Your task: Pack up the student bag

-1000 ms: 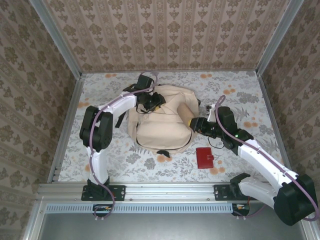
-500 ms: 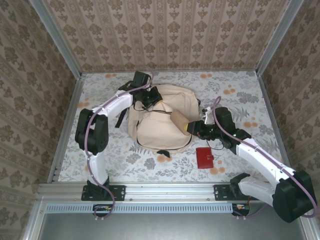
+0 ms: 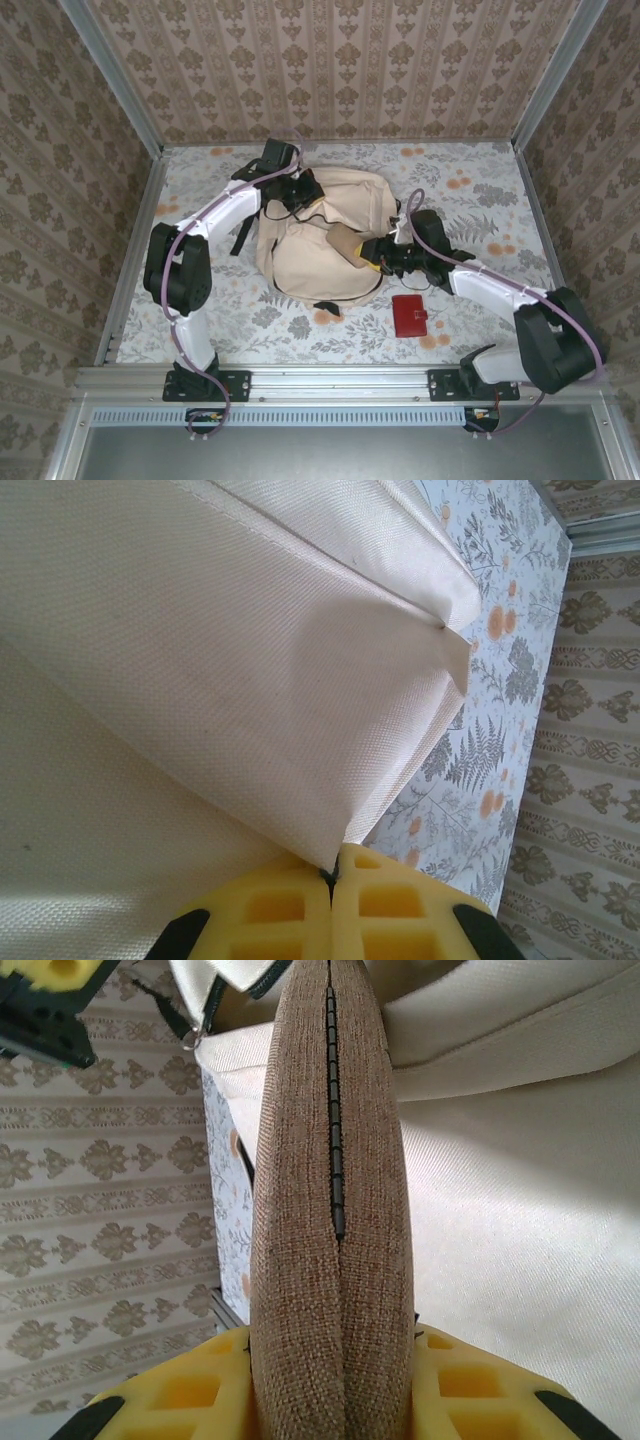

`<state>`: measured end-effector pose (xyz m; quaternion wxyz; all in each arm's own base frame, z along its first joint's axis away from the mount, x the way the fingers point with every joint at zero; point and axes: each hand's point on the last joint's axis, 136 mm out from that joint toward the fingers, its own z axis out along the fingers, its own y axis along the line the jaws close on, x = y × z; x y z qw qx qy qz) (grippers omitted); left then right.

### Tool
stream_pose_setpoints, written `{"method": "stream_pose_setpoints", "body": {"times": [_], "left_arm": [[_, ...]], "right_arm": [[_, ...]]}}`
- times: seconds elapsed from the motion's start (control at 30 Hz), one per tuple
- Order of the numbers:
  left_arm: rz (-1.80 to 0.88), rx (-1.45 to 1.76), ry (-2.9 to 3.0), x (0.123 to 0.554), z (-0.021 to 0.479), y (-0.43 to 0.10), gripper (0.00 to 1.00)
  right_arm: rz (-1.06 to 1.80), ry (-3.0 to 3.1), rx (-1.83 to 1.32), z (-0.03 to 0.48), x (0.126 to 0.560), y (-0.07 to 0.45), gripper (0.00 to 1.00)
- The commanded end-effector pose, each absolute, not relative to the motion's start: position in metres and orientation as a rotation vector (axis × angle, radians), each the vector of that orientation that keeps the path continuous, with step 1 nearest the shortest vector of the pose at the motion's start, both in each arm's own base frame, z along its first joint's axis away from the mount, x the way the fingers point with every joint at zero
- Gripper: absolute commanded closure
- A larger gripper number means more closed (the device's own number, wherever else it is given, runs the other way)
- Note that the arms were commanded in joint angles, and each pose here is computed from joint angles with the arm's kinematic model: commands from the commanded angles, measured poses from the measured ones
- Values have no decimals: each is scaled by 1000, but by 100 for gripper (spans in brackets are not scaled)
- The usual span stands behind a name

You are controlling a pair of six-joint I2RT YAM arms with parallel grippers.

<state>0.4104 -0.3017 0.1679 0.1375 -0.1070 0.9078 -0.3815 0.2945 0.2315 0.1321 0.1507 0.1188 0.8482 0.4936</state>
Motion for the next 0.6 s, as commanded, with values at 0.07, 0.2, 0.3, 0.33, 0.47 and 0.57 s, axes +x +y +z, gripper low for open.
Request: {"method": "stream_pose_setpoints", "body": {"times": [0.07, 0.2, 0.3, 0.33, 0.47, 0.57], "left_arm": [[-1190, -229, 2521, 414, 209, -303, 100], [-1199, -232, 2526, 412, 207, -304, 100], [-1204, -245, 2521, 408, 209, -302, 100], [-1198, -258, 2520, 406, 209, -299, 100], [-1146, -339, 2509, 394, 209, -280, 100], [-1104, -410, 2510, 380, 204, -262, 100]], "right_arm": [[1585, 2348, 367, 146, 296, 243, 73], [1545, 2351, 380, 141, 299, 241, 73], [1523, 2339, 419, 133, 312, 241, 73], [1530, 2315, 416, 136, 317, 242, 73], [1549, 2284, 384, 146, 323, 248, 73], [1549, 2302, 324, 146, 317, 251, 73]]}}
